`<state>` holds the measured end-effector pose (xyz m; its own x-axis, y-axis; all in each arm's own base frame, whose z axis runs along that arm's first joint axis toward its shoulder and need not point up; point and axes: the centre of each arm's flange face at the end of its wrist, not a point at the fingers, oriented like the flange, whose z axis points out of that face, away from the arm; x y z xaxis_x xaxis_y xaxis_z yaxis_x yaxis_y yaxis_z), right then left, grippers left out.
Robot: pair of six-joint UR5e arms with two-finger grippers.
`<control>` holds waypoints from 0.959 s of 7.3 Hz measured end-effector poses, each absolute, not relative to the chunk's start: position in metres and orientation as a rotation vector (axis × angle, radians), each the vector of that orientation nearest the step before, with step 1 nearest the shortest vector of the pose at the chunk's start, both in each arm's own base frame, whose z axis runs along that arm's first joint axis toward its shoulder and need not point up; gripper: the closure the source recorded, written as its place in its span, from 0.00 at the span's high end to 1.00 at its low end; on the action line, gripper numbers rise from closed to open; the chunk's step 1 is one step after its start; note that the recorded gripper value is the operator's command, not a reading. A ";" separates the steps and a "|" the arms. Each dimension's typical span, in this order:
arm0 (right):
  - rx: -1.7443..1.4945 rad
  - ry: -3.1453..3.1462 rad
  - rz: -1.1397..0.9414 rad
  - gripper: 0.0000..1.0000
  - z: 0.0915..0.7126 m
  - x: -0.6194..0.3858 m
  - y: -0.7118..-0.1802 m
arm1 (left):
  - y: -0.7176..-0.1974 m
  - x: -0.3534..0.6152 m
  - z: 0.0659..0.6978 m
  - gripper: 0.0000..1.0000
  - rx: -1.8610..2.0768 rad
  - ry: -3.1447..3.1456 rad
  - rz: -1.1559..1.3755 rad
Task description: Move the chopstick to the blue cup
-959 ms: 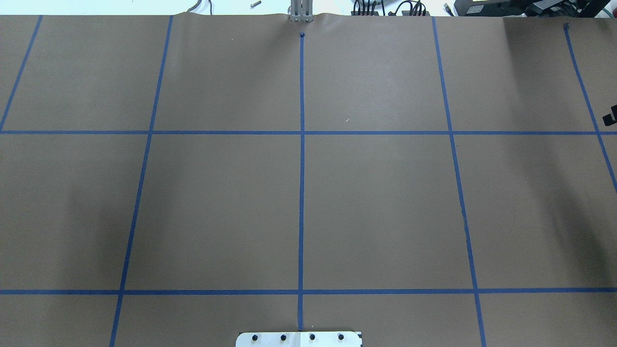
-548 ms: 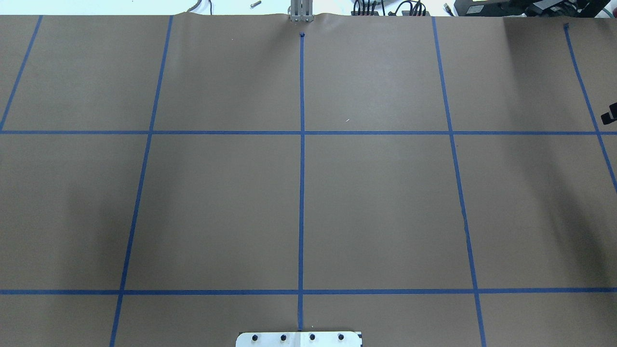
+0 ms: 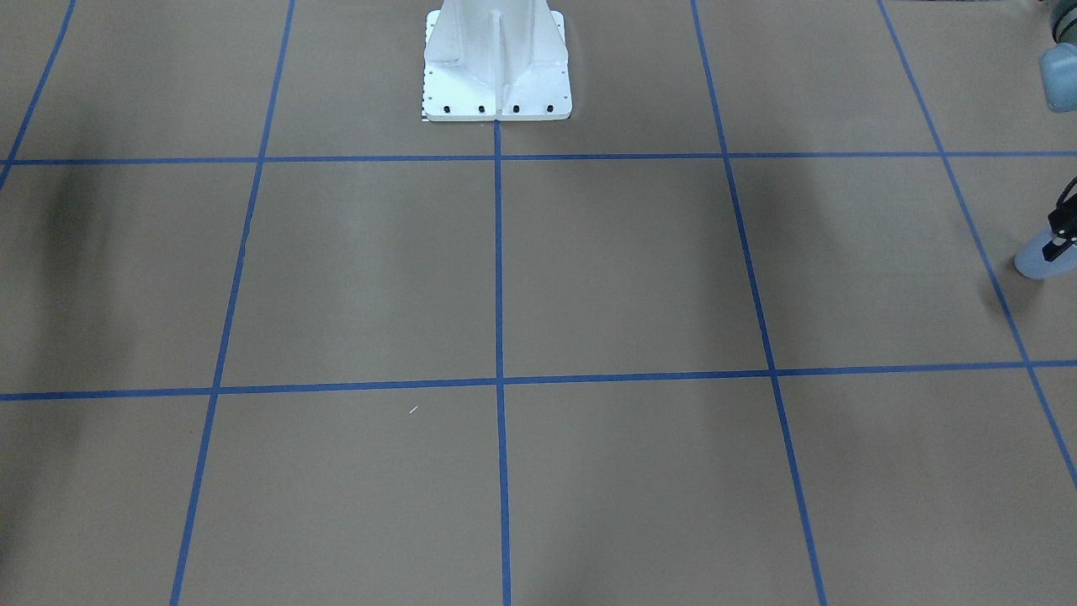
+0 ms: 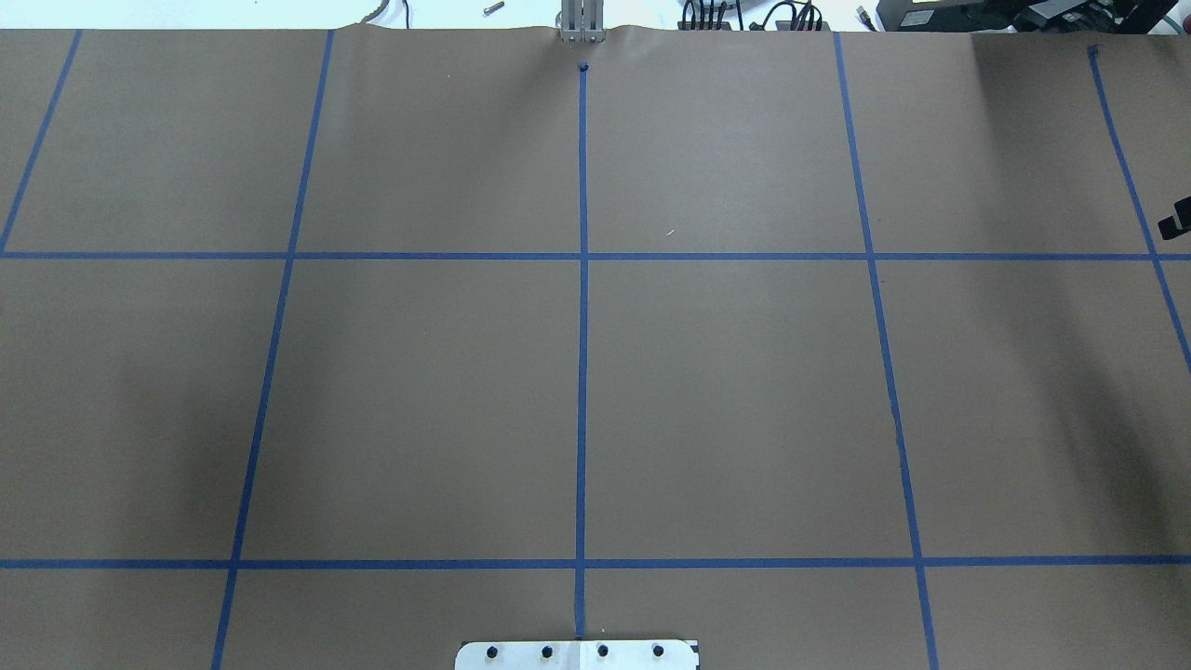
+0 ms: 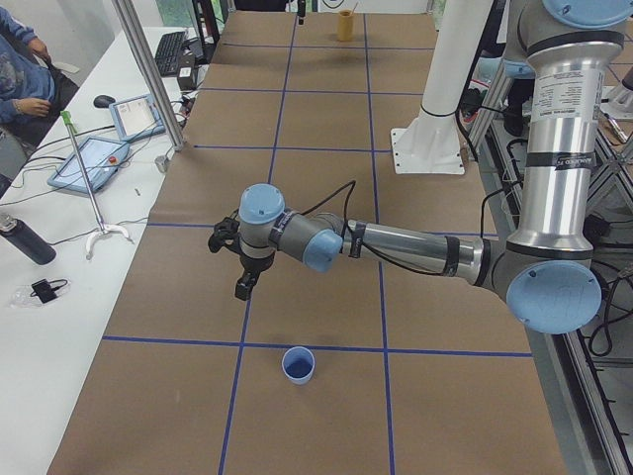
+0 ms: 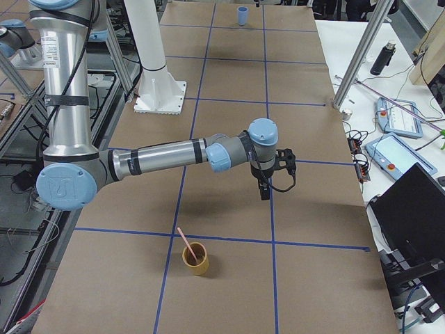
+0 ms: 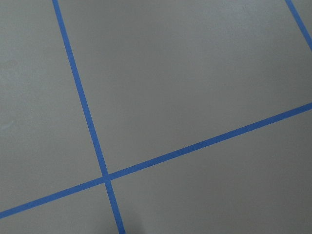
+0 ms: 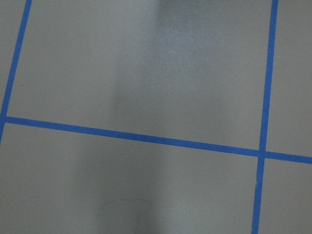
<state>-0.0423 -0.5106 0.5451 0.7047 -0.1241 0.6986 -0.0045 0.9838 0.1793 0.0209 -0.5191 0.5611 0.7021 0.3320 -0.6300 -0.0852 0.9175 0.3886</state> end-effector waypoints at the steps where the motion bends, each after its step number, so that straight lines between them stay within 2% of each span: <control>1: 0.173 -0.787 -0.067 1.00 0.545 -0.042 -0.511 | -0.517 0.021 0.567 0.98 0.349 0.761 0.238; 5: 0.175 -0.787 -0.068 1.00 0.544 -0.042 -0.511 | -0.508 0.014 0.598 0.98 0.321 0.751 0.244; 7: 0.176 -0.788 -0.068 1.00 0.544 -0.042 -0.511 | -0.499 -0.016 0.647 0.98 0.307 0.720 0.290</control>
<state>-0.0424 -0.5110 0.5438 0.7041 -0.1267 0.6987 -0.0046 0.9831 0.1829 -0.0160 -0.4995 0.6469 0.7156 0.3619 -0.5975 -0.1533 0.9159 0.3711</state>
